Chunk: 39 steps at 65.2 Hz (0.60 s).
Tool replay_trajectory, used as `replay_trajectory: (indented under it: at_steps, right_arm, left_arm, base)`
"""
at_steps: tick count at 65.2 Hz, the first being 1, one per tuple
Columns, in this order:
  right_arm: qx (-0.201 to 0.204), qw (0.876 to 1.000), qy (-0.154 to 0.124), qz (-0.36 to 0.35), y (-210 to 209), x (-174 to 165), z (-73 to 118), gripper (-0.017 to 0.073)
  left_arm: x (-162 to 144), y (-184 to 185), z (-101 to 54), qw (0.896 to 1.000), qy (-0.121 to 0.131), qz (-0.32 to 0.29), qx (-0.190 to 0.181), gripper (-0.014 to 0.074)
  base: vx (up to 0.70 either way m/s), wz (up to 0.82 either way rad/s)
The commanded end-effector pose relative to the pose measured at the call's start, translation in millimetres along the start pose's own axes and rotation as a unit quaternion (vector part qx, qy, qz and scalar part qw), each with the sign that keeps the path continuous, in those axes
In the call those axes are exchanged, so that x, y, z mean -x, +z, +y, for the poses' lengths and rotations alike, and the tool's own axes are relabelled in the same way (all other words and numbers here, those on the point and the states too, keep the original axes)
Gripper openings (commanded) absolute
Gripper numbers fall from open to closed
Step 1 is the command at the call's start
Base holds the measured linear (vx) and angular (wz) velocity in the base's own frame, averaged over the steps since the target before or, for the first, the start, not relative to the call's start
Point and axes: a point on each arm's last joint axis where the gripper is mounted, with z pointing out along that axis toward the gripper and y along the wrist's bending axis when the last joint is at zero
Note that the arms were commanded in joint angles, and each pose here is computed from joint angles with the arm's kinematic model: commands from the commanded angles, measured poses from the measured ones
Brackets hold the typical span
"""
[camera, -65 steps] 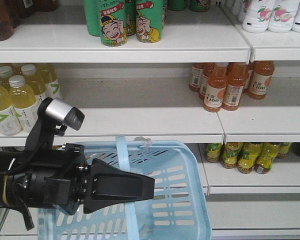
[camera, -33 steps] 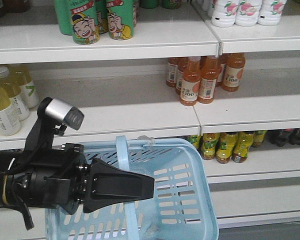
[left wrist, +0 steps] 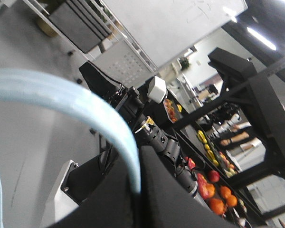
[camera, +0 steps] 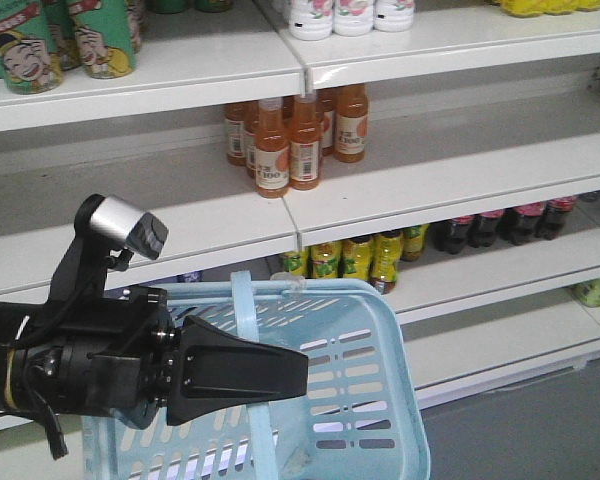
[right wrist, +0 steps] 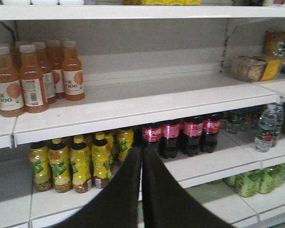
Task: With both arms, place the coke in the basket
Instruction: 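Drive the base away from the shelf carrying the basket in the left gripper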
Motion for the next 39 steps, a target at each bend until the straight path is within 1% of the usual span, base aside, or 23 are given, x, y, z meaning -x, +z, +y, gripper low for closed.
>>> replay_trajectory:
  at_steps: [1,39]
  right_arm:
    - [0.011,0.999,-0.009,-0.037,-1.0,3.3,2.1,-0.0005]
    - [0.011,0.999,-0.009,-0.037,-1.0,3.3,2.1,-0.0005]
  left_arm:
    - [1.0,-4.2,-33.2,0.993,0.016,0.012,-0.117,-0.0007]
    - [1.0,-4.2,-33.2,0.993,0.016,0.012,-0.117,-0.0007]
  base:
    - [-0.06,-0.45]
    - [-0.06,-0.49]
